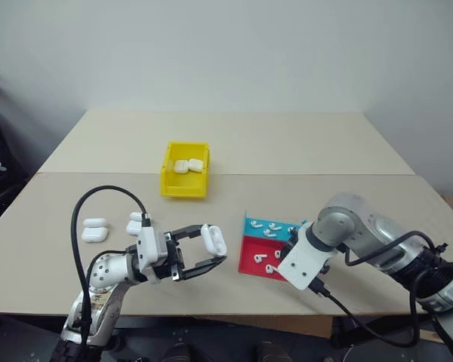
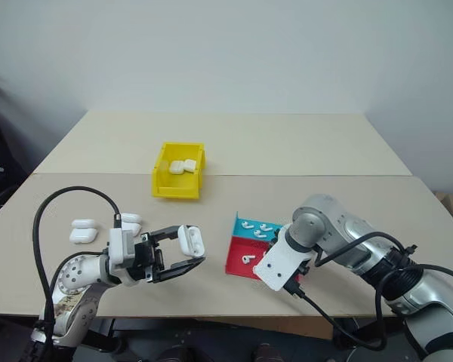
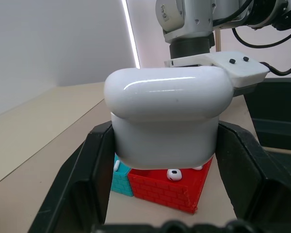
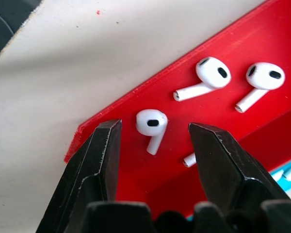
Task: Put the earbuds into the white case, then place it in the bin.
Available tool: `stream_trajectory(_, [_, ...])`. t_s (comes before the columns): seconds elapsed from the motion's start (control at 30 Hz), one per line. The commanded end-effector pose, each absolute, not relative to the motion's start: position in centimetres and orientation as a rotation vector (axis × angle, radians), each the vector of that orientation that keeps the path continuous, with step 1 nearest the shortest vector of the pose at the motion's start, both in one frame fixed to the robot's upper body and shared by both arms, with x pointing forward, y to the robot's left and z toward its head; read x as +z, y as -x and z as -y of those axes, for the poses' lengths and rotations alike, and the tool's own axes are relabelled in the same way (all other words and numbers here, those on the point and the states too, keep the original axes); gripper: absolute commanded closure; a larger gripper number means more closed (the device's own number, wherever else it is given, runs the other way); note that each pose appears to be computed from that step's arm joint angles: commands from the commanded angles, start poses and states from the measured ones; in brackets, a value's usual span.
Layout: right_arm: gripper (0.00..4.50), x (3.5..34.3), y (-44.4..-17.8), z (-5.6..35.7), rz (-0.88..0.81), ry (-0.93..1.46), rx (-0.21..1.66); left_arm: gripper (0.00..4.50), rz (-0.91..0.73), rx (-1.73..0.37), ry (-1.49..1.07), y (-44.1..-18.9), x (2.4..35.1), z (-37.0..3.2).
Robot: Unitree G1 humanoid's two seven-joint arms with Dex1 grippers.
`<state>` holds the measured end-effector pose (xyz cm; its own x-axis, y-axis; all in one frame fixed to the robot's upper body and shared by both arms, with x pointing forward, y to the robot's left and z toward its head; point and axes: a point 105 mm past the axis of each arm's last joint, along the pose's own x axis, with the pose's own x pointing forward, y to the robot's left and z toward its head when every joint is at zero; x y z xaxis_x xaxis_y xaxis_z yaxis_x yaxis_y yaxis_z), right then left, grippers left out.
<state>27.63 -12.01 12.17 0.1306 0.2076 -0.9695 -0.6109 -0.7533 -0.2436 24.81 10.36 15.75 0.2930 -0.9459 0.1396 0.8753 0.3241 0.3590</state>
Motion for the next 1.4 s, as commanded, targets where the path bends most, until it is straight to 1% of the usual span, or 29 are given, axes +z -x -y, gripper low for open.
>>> stream_trajectory(0.03, [1.83,12.5,-27.1,12.2,-0.402,1.826,1.735,1.71,0.388,-1.232,-0.252,-24.4,16.4,-10.0])
stream_trajectory(0.43, [1.83,12.0,-27.6,12.1,-0.407,1.840,1.732,1.71,0.389,-1.222,-0.263,-24.4,16.3,-10.1])
stream_trajectory(1.0, [1.83,11.3,-27.2,12.4,-0.428,1.848,1.757,1.71,0.389,-1.227,-0.270,-24.3,16.3,-10.0])
stream_trajectory(1.13, [1.83,11.3,-27.7,12.2,-0.414,1.844,1.722,1.71,0.384,-1.229,-0.273,-24.3,16.2,-10.0])
stream_trajectory(1.27, [1.83,11.3,-27.5,12.5,-0.429,1.852,1.741,1.71,0.383,-1.229,-0.274,-24.3,16.2,-10.0])
stream_trajectory(1.33, [2.19,11.3,-27.5,12.4,-0.416,1.848,1.738,1.71,0.382,-1.229,-0.275,-24.3,16.2,-10.0])
stream_trajectory(1.4, [2.19,11.3,-27.6,12.2,-0.407,1.843,1.728,1.71,0.381,-1.228,-0.276,-24.3,16.2,-10.0])
